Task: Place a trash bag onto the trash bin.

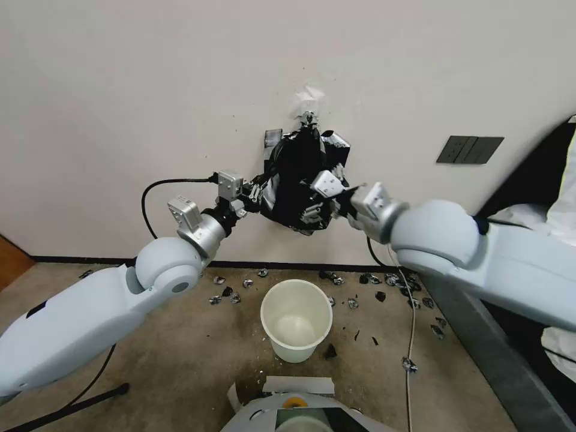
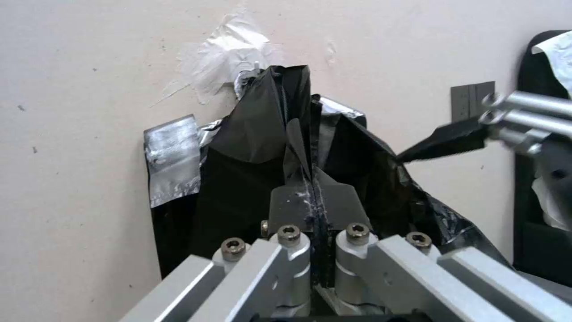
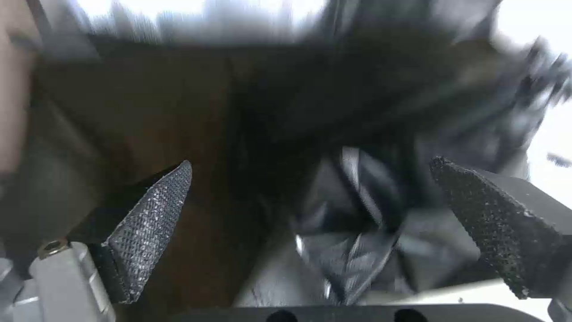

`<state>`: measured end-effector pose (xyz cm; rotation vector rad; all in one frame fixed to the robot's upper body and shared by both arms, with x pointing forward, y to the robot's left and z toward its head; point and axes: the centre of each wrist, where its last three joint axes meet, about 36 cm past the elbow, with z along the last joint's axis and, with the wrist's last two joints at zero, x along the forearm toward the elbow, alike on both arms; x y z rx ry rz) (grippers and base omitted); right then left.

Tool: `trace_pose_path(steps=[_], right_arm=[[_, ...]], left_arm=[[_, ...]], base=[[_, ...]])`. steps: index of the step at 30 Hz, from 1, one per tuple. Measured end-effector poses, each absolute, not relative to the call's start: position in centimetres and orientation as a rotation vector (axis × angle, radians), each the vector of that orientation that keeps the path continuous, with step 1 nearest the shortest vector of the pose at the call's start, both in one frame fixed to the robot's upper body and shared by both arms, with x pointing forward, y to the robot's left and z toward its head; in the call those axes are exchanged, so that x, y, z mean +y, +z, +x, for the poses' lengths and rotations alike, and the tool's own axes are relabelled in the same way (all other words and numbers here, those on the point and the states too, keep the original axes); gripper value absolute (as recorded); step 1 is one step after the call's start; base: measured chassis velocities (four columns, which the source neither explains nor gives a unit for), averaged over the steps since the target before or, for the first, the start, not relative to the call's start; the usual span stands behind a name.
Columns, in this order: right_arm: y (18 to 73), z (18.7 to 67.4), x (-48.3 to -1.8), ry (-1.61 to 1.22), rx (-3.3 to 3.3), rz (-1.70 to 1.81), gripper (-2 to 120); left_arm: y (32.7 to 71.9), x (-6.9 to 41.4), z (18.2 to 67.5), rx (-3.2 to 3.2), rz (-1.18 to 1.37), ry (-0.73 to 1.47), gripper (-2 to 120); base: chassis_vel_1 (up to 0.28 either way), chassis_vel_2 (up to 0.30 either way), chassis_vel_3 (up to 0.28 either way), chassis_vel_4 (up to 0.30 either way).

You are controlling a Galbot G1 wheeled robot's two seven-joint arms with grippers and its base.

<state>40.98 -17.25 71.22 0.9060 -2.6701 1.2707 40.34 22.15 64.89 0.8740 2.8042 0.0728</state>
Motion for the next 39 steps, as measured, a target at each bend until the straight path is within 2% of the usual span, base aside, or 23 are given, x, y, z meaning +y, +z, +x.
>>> trace_pose_path(steps=[8,13,14,18,19,22,23,26,27,29,30,32,35,39], right_arm=[[69.6,42.1,-17.6,1.339,-2.592,0.87,97],[69.7,42.6,-18.0,1.434,-2.571,0.82,78],[69.7,42.6,-18.0,1.434,-2.571,0.82,78],[69.7,42.7,-18.9,1.479,-2.534,0.788,61],[69.7,42.7,-18.9,1.479,-2.534,0.788,61],[69.6,42.8,-19.5,1.492,-2.51,0.767,45],[69.6,42.8,-19.5,1.492,-2.51,0.767,45],[69.5,43.1,-19.9,1.49,-2.5,0.746,31],[69.5,43.1,-19.9,1.49,-2.5,0.746,31],[69.3,43.3,-20.1,1.487,-2.493,0.734,22],[69.2,43.4,-20.2,1.481,-2.488,0.731,15],[69.1,43.5,-20.3,1.474,-2.485,0.729,12],[69.0,43.7,-20.4,1.433,-2.485,0.725,0],[69.2,43.7,-20.5,1.373,-2.515,0.709,0]], left_arm=[[64.6,22.0,40.1,2.803,0.895,0.061,0],[64.9,21.9,40.0,2.786,0.898,0.056,0],[64.9,21.9,40.0,2.786,0.898,0.056,0],[65.2,21.7,39.5,2.77,0.912,0.047,0],[65.2,21.7,39.5,2.77,0.912,0.047,0],[65.4,21.7,39.3,2.764,0.914,0.046,0],[65.4,21.7,39.3,2.764,0.914,0.046,0],[65.6,21.7,39.1,2.756,0.915,0.04,0],[65.6,21.7,39.1,2.756,0.915,0.04,0],[65.6,21.7,39.0,2.754,0.917,0.039,0],[65.6,21.7,39.0,2.754,0.917,0.039,0],[65.6,21.7,39.0,2.755,0.917,0.038,0],[65.6,21.7,38.9,2.754,0.917,0.035,0],[65.5,21.8,38.9,2.758,0.91,0.034,0]], base=[[0.0,0.0,0.0,0.0],[0.0,0.0,0.0,0.0],[0.0,0.0,0.0,0.0],[0.0,0.0,0.0,0.0],[0.0,0.0,0.0,0.0],[0.0,0.0,0.0,0.0],[0.0,0.0,0.0,0.0],[0.0,0.0,0.0,0.0],[0.0,0.0,0.0,0.0],[0.0,0.0,0.0,0.0],[0.0,0.0,0.0,0.0],[0.0,0.0,0.0,0.0],[0.0,0.0,0.0,0.0],[0.0,0.0,0.0,0.0]])
